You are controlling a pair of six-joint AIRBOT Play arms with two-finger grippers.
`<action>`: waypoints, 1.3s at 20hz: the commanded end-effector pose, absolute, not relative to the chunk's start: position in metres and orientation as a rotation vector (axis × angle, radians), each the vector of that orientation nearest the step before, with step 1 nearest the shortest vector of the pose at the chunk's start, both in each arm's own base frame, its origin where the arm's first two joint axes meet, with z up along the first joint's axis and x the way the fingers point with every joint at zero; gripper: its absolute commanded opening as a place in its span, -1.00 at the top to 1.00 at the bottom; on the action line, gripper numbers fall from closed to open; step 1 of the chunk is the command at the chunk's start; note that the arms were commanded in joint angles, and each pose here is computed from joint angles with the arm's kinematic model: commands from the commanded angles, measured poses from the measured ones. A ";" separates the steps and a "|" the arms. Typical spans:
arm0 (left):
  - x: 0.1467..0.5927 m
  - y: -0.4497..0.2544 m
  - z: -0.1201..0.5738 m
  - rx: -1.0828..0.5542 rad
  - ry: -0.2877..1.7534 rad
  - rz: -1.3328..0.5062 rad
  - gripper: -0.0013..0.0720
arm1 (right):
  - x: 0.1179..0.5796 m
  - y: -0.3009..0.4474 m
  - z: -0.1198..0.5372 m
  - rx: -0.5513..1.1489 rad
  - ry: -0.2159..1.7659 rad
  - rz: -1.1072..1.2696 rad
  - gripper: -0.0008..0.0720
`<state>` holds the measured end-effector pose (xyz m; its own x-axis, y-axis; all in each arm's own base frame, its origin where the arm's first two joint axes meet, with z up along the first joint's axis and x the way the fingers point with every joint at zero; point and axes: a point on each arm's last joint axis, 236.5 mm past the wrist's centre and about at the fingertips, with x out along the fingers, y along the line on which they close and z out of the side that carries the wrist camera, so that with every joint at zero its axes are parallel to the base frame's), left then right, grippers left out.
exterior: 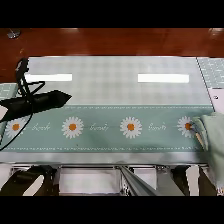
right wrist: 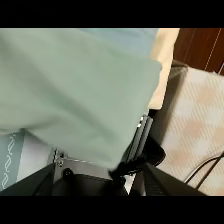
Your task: Fold the shirts.
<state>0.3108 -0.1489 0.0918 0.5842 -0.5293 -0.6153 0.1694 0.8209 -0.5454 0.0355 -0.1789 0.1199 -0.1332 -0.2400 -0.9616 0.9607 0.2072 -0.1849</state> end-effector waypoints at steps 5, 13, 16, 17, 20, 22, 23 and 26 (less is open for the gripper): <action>0.359 -0.136 0.160 -0.419 0.645 -0.414 0.91 | 0.167 -0.235 0.171 0.519 0.971 -0.955 -0.32; 0.406 -0.200 0.265 -0.206 0.609 -0.624 0.91 | 0.438 0.085 0.216 0.158 0.752 0.239 0.90; 0.392 -0.182 0.130 -0.022 0.968 -0.469 0.91 | 0.417 0.111 0.066 -0.094 1.090 0.125 0.91; 0.389 -0.166 0.096 -0.011 1.051 -0.397 0.91 | 0.409 0.105 0.032 -0.106 1.163 0.060 0.91; 0.383 -0.151 0.067 -0.048 1.127 -0.335 0.91 | 0.400 0.098 0.003 -0.063 1.246 -0.004 0.91; 0.380 -0.151 0.066 -0.045 1.138 -0.336 0.91 | 0.402 0.095 0.005 -0.081 1.235 -0.009 0.91; 0.378 -0.151 0.065 -0.044 1.149 -0.336 0.91 | 0.402 0.095 0.005 -0.081 1.236 -0.009 0.91; 0.378 -0.151 0.065 -0.043 1.147 -0.337 0.91 | 0.402 0.095 0.005 -0.080 1.236 -0.009 0.91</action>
<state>0.3815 -0.1562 0.0725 0.3848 -0.3074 -0.8703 0.2520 0.9421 -0.2213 0.4034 0.0967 0.0110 0.3388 -0.0278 -0.9404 -0.0410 0.9982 -0.0443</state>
